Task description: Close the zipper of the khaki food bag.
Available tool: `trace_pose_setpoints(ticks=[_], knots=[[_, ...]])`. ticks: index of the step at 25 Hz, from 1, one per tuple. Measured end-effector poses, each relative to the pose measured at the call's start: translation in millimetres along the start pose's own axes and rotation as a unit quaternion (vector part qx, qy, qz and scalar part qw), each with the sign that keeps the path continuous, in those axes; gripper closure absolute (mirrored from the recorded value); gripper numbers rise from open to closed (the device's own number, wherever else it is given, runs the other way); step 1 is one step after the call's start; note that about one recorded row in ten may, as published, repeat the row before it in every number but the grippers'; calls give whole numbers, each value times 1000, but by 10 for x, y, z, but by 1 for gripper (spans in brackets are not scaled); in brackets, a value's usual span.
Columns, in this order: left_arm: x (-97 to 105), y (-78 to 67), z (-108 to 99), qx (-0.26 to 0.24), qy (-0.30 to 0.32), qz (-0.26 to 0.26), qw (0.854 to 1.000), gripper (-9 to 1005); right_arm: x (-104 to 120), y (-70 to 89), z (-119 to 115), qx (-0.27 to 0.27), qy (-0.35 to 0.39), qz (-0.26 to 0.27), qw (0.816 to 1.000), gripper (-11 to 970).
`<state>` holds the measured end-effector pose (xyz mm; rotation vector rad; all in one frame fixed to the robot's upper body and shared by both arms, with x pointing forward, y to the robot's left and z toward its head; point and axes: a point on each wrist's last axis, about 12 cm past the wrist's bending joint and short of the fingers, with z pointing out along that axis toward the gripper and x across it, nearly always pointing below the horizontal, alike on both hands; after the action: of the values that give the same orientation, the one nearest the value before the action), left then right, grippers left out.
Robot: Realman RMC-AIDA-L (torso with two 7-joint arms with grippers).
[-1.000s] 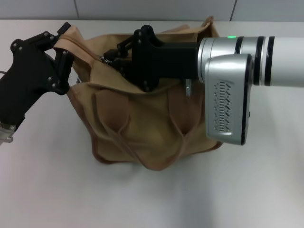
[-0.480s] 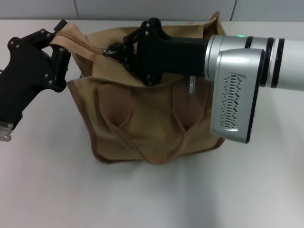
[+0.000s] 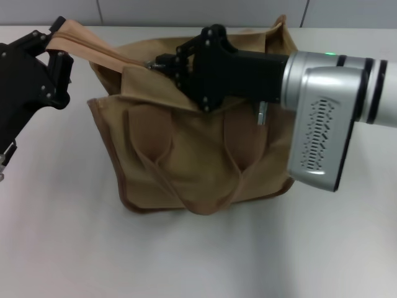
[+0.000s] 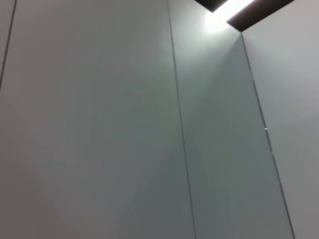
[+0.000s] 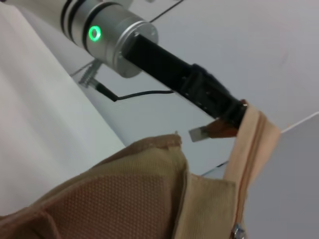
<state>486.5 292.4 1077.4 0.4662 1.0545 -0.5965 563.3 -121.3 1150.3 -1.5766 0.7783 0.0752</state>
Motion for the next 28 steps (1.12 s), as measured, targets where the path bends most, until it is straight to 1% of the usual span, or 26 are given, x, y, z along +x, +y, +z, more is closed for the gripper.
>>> trace_pose_setpoints(ticks=[3, 5, 6, 12, 14, 15, 16, 17, 18, 20, 22, 25, 28], knots=[[8, 26, -11, -8, 7, 3, 1000, 950, 12, 6, -66, 17, 1, 8, 1000, 952], [16, 42, -15, -15, 11, 4, 1000, 950, 57, 29, -156, 28, 13, 11, 999, 949], [16, 42, -15, -15, 11, 4, 1000, 950, 57, 29, -156, 28, 13, 11, 999, 948], [26, 95, -24, -29, 22, 8, 999, 949, 169, 58, -430, 73, 31, 37, 996, 939], [31, 105, -25, -31, 25, 7, 999, 949, 185, 69, -467, 79, 33, 39, 996, 937], [42, 122, -29, -37, 32, 6, 999, 949, 221, 100, -559, 92, 39, 46, 994, 935], [42, 122, -29, -37, 32, 6, 999, 949, 221, 100, -559, 92, 39, 46, 994, 934], [49, 149, -32, -44, 38, 8, 998, 949, 246, 127, -631, 102, 42, 52, 993, 932], [49, 149, -32, -44, 38, 8, 998, 949, 246, 127, -631, 102, 42, 52, 993, 931], [52, 160, -34, -48, 40, 9, 998, 949, 299, 179, -754, 119, 51, 63, 990, 928], [56, 177, -33, -53, 42, 7, 998, 948, 314, 195, -793, 123, 54, 66, 989, 925], [64, 191, -16, -55, 46, 8, 997, 948, 372, 280, -922, 141, 61, 83, 985, 921], [69, 198, 0, -53, 48, 9, 997, 948, 383, 311, -955, 144, 60, 86, 984, 917]])
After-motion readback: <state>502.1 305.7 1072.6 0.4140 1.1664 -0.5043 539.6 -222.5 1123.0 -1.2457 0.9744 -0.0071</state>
